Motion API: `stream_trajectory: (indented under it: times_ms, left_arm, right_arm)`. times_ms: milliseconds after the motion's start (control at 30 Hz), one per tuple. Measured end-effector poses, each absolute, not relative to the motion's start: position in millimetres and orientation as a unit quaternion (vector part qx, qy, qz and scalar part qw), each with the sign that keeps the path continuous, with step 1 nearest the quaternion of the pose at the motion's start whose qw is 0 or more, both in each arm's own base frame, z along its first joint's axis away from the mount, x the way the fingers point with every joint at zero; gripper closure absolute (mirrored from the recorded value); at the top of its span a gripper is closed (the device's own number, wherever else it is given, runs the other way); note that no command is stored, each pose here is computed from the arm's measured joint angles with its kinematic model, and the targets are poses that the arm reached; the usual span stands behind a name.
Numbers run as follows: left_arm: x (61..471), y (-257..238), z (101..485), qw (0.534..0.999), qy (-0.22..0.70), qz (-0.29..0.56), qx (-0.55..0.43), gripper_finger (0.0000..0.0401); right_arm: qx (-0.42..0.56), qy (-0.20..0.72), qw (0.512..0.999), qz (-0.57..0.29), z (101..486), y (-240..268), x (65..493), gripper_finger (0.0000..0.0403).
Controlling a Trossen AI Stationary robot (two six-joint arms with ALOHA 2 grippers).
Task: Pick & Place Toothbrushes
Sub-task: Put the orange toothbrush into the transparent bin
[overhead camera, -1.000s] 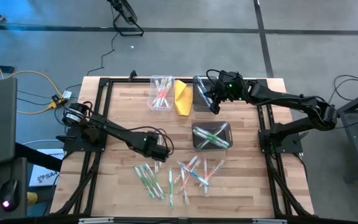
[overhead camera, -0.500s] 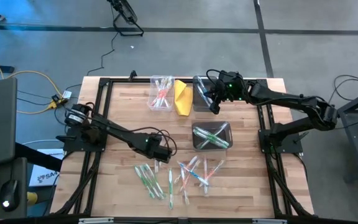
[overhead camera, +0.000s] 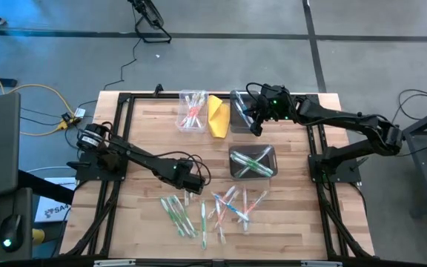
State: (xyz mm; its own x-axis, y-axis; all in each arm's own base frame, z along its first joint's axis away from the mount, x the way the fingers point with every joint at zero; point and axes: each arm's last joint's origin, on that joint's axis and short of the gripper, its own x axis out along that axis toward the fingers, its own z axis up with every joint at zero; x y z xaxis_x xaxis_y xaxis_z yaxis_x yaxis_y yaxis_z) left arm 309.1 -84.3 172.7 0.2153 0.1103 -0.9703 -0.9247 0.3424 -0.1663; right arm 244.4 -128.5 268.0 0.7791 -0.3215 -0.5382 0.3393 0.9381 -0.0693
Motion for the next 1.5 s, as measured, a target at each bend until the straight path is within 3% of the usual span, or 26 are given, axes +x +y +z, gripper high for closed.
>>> stream_trajectory:
  times_ms: [800, 967, 1267, 1500]
  left_arm:
    - [313, -87, 154, 0.637, 0.516, 0.397, -0.412, 0.0238]
    - [312, -87, 154, 0.640, 0.523, 0.394, -0.402, 0.0275]
    - [310, -86, 154, 0.644, 0.537, 0.389, -0.381, 0.0380]
    - [304, -80, 166, 0.683, 0.516, 0.400, -0.328, 0.0381]
  right_arm:
    - [0.016, 0.283, 0.943, -0.175, 268, -128, 244, 0.0398]
    - [0.016, 0.282, 0.943, -0.175, 268, -128, 244, 0.0398]
    - [0.014, 0.283, 0.943, -0.175, 268, -128, 244, 0.0398]
    - [0.004, 0.285, 0.943, -0.172, 268, -128, 244, 0.0398]
